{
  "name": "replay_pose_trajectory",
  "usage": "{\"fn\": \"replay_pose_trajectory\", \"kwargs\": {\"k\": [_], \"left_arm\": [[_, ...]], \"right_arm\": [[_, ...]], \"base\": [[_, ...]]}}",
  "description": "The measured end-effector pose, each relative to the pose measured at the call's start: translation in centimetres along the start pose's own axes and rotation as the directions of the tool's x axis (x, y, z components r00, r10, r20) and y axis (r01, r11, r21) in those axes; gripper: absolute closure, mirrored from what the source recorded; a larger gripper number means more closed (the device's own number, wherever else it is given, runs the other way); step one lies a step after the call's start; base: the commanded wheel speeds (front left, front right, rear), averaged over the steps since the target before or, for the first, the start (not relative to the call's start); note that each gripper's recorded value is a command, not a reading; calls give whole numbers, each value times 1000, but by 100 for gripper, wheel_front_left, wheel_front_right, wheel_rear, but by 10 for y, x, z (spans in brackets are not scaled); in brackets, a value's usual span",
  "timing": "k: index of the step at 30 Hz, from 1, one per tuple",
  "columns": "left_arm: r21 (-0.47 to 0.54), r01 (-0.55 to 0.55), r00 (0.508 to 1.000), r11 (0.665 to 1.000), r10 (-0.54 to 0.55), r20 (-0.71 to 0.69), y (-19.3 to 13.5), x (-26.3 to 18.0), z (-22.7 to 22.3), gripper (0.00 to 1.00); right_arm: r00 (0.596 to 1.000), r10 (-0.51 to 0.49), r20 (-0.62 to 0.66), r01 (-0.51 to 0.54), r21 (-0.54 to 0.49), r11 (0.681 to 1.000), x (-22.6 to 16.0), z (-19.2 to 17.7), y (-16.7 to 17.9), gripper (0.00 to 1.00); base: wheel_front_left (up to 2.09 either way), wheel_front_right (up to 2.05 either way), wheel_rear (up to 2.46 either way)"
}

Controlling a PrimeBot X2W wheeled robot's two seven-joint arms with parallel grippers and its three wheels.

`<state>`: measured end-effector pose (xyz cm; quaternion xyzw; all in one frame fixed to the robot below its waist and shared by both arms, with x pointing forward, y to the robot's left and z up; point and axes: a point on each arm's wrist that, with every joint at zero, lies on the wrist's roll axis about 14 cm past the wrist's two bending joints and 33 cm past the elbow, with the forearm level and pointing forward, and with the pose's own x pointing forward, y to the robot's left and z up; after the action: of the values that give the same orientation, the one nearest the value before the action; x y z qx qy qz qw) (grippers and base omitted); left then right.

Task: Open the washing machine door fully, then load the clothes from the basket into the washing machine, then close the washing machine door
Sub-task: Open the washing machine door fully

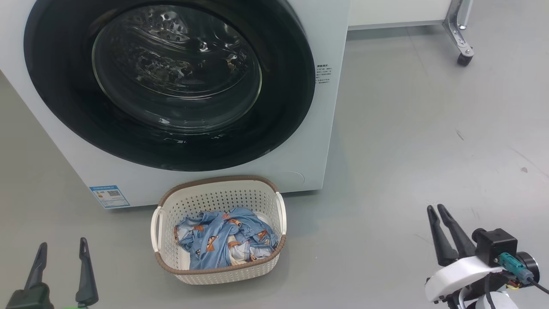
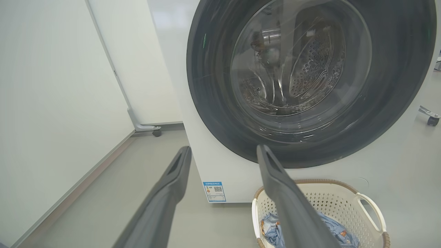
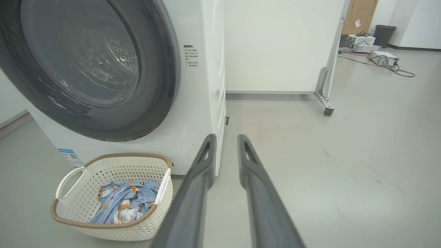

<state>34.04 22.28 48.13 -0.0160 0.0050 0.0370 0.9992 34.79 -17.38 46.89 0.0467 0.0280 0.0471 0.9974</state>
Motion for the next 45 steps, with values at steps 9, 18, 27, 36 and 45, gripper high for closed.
{"fn": "replay_pose_trajectory", "kwargs": {"k": [9,18,27,36,45], "left_arm": [[0,-4,1000,1000,4,-4,1,0,-1,0],[-1,-9,1000,1000,9,-13,3,0,-4,0],[-8,-29,999,1000,28,-37,9,-1,-11,0],[-31,-95,993,995,92,-76,27,-1,-24,0],[-73,-206,972,976,195,-135,56,-1,-43,0]], "right_arm": [[1000,-2,-2,2,5,1000,0,-1,0,100],[992,-121,20,113,235,965,0,1,-17,100],[933,-354,-64,298,690,660,-6,-24,-64,100],[923,-366,-114,232,926,297,40,-20,-74,100],[960,-244,-136,151,988,45,83,-23,-58,100]], "base": [[0,0,0],[0,0,0],[0,0,0],[0,0,0],[0,0,0]]}}
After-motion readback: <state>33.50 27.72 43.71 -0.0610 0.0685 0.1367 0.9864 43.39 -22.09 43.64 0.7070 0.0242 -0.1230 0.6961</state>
